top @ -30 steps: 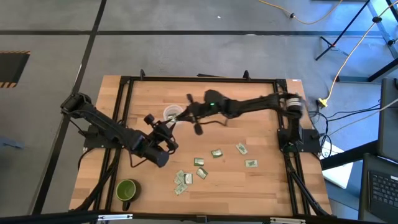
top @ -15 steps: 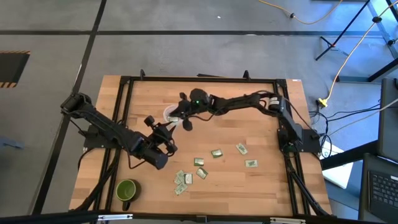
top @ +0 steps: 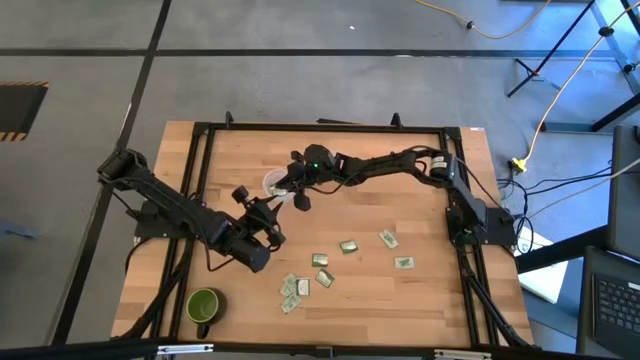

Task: Pick and place Stevia / Truvia into bins
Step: Put the light green stevia packet into the transparent container

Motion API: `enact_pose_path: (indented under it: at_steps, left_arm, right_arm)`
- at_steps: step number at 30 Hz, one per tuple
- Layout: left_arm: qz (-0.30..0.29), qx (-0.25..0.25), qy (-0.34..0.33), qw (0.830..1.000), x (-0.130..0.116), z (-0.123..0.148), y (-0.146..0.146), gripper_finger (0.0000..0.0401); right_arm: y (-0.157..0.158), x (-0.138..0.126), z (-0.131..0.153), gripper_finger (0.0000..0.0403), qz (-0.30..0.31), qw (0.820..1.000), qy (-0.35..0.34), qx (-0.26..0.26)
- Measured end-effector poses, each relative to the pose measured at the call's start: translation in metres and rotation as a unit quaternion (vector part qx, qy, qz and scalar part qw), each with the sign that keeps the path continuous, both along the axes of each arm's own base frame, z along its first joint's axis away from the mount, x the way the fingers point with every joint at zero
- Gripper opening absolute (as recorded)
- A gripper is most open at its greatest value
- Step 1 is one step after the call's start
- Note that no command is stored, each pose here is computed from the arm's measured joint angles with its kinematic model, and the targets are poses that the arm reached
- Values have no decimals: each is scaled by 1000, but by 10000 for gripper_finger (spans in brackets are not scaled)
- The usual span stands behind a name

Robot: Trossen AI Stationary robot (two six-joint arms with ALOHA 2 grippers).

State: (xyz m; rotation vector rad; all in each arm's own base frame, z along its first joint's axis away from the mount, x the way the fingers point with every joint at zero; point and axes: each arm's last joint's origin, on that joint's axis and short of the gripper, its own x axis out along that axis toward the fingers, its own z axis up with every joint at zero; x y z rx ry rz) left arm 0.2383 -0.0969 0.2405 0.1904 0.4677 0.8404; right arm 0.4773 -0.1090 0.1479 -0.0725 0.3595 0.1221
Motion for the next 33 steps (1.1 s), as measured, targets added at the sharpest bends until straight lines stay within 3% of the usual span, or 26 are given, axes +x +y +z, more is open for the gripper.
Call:
enact_pose_path:
  at_steps: [10, 17, 26, 33]
  left_arm:
    - [1, 2, 2, 1000, 0, 0, 1, 95]
    - [-2, 7, 7, 1000, 0, 0, 1, 95]
    - [-12, -14, 16, 1000, 1, -1, 0, 95]
    - [-10, -27, 9, 1000, 1, -1, 0, 95]
  right_arm:
    - [-2, 1, 6, 102, -30, 999, -22, -1]
    - [3, -12, 43, 124, -12, 1000, -1, 20]
    - [47, -65, 101, 125, 93, 991, 96, 8]
    - [78, -125, 115, 125, 104, 991, 79, 9]
